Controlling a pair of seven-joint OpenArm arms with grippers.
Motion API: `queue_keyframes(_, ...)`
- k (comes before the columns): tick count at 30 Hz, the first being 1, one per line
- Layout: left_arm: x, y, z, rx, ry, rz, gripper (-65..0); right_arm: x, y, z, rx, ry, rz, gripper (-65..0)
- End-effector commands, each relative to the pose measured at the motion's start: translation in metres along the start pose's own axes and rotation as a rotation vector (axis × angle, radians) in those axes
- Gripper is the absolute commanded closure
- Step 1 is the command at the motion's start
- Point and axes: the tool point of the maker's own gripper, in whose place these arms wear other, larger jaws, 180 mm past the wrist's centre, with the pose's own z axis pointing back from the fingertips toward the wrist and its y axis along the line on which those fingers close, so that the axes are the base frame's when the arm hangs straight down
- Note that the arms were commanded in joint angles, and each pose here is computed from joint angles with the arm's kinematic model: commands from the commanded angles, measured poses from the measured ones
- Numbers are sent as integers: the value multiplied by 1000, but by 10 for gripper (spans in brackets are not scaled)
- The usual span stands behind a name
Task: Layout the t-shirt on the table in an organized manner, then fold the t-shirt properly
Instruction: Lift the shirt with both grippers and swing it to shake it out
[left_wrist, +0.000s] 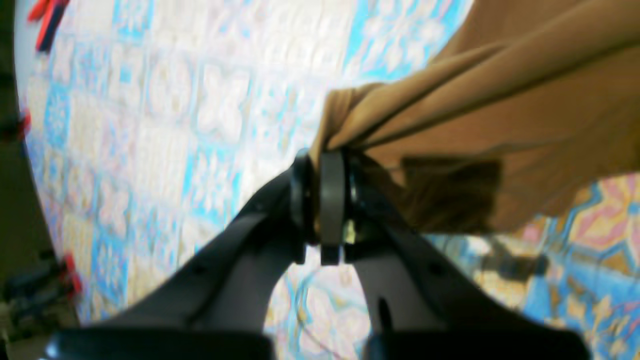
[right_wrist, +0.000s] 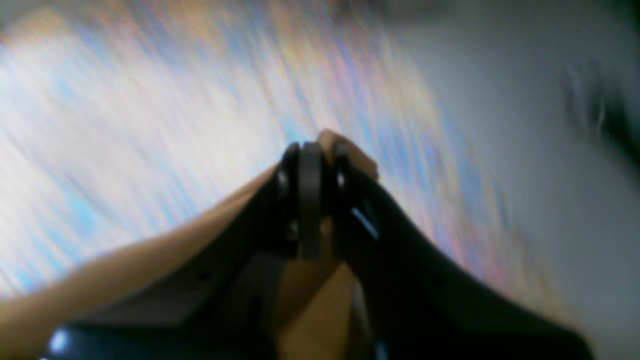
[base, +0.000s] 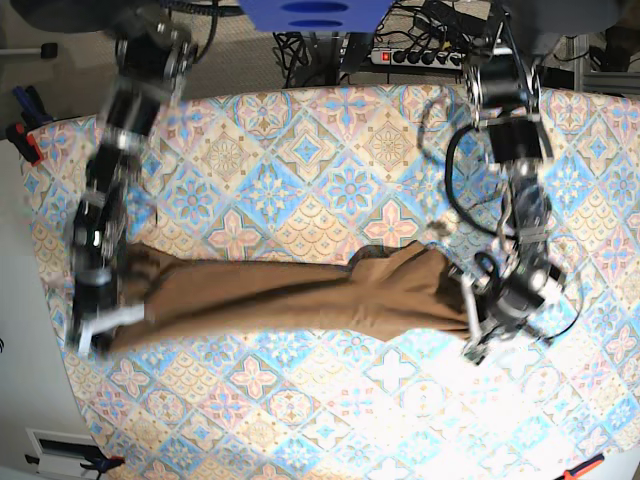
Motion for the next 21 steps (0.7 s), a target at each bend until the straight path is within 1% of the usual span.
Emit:
queue_keyframes(1,22,20,2,48,-33,-11,0,16,-3,-7,-11,-34,1,0)
queue_keyframes(3,31,27,-10,49,2,-31,0,15,7,-22,11,-12,-11,0)
queue_keyframes(5,46,33,-19,39,12,-40,0,19,10,-37,25,3,-5,0)
queue_keyframes(8,77,49,-24,31,1,-27,0,26,15,-61,41,30,-8,0)
queue_keyframes(11,108,72,-20,41,-25,-8,0,50,20,-81,49,20,-36,0)
queue_keyframes(13,129,89,-12,57,-52,0,0,75,23,-91,54,-6,-57,0)
queue_keyframes(15,148,103,-3,74,-80,5,0,92,19,-98,49,-20,-65,0)
queue_keyframes(19,192,125,14,95,-202,15,0,124,11,-109,39,-50,-82,0)
queue_keyframes(21,211,138,26,130,-264,41,0,144,12,-110,41,-82,-90,0)
